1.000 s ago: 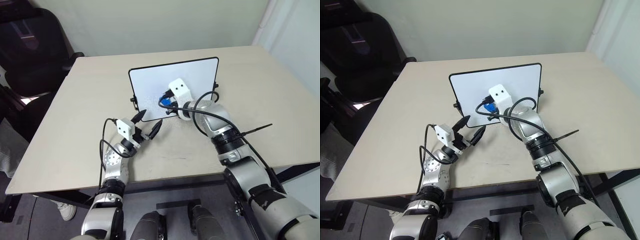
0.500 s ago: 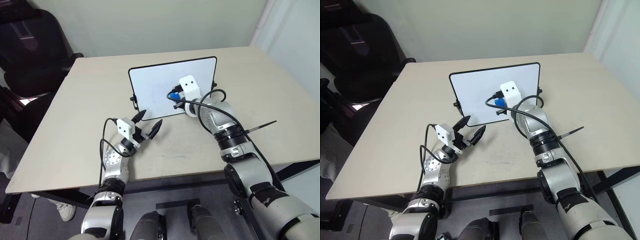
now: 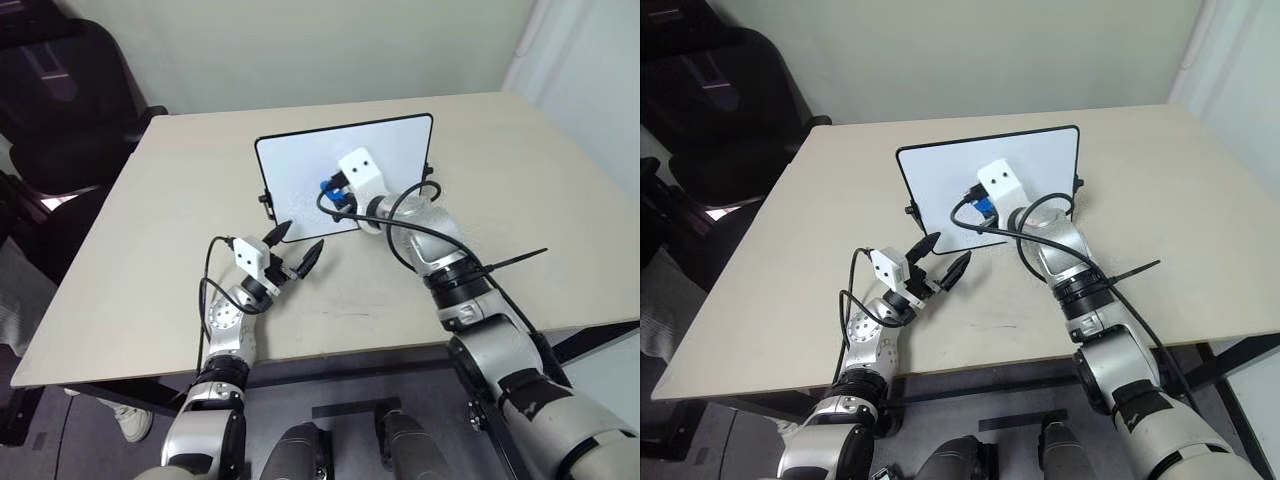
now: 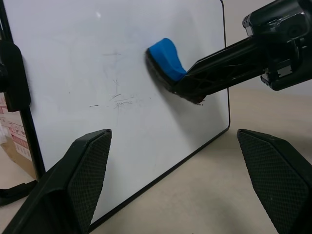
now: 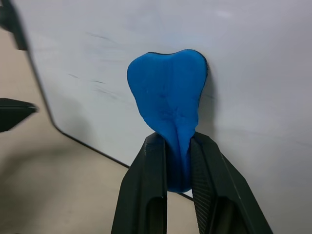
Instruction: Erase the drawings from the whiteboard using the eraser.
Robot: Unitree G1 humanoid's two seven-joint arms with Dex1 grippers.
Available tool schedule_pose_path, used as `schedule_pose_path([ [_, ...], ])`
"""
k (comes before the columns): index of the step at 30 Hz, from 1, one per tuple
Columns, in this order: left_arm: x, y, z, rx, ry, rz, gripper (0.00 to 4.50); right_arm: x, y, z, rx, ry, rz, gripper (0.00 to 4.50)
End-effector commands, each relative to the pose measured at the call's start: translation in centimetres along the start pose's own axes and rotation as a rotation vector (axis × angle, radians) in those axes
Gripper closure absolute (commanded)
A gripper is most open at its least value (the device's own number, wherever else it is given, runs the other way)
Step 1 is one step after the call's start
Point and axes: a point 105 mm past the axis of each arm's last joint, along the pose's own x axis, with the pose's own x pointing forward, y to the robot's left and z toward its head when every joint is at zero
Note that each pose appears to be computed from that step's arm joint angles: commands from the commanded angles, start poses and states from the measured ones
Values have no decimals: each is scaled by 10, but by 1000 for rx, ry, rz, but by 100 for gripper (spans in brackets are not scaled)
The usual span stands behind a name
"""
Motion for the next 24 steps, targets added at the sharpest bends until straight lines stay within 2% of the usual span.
schedule_pose_path([
  [1,-6,-1,-6,-12,3,18,0,-5,6,31,-42,-97,13,411],
  [4,-6,-1,-6,-11,3,19,0,-5,4,36,-32,-118,5,411],
  [9,-7,0,-5,-9,2,20,0,-4,-32,17,50,-31,-156,411],
  [13,-7,1,-5,-8,3,19,0,-10,-55,21,92,-74,-253,411],
  [19,-7,1,-3,-4,0,14,0,-22,-70,14,100,-79,-306,411],
  [24,-6,0,-3,-11,-2,10,0,-40,-72,5,115,-76,-300,411],
])
